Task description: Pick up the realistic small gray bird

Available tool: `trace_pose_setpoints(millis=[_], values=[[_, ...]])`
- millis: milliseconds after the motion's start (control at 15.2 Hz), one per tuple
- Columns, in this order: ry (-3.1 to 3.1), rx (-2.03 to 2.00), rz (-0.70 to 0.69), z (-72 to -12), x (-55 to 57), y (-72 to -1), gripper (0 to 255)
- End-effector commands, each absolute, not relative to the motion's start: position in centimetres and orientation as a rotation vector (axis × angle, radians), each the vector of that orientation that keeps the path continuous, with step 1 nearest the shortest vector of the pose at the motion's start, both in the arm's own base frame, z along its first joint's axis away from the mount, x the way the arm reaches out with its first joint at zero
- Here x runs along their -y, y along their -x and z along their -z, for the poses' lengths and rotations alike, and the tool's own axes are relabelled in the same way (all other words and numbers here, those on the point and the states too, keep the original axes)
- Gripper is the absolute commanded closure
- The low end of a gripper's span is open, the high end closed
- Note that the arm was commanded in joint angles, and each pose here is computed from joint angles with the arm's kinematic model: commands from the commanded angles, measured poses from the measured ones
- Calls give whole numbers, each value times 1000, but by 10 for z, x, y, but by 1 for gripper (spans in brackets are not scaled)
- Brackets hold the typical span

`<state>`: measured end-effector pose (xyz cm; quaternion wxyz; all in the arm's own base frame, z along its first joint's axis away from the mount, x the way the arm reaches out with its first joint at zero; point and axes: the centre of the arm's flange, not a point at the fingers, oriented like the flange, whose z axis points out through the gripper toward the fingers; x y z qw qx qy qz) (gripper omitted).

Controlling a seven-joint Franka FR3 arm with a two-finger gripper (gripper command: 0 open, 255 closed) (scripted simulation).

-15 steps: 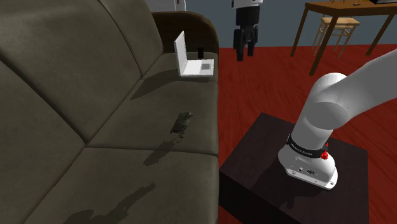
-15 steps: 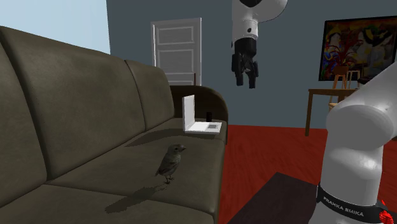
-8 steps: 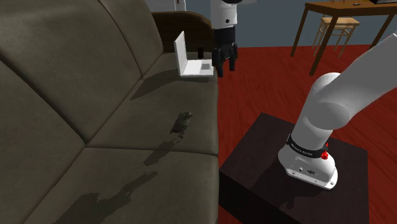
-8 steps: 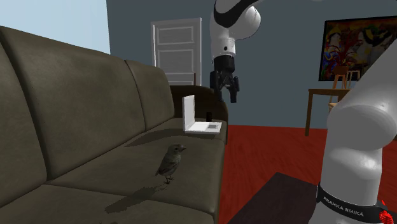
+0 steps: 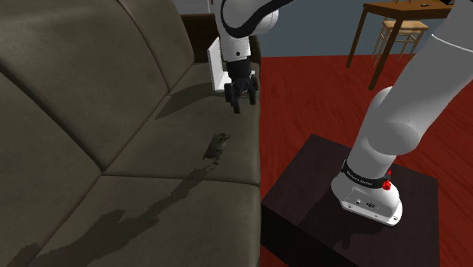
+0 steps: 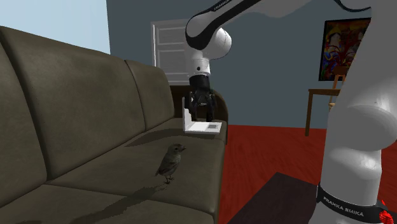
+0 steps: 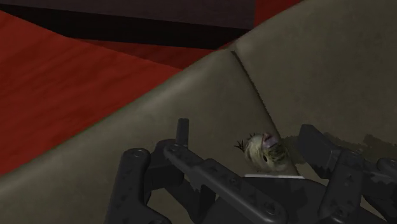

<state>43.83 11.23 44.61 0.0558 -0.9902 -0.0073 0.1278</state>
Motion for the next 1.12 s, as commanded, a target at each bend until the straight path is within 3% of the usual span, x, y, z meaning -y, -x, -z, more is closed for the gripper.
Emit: trace_pose_setpoints(millis=[0, 726, 1056], values=[[3000, 20, -411, -430, -126, -455, 0], [2972, 15, -545, -327, -208, -536, 0], [2970, 14, -553, -300, -212, -540, 0]])
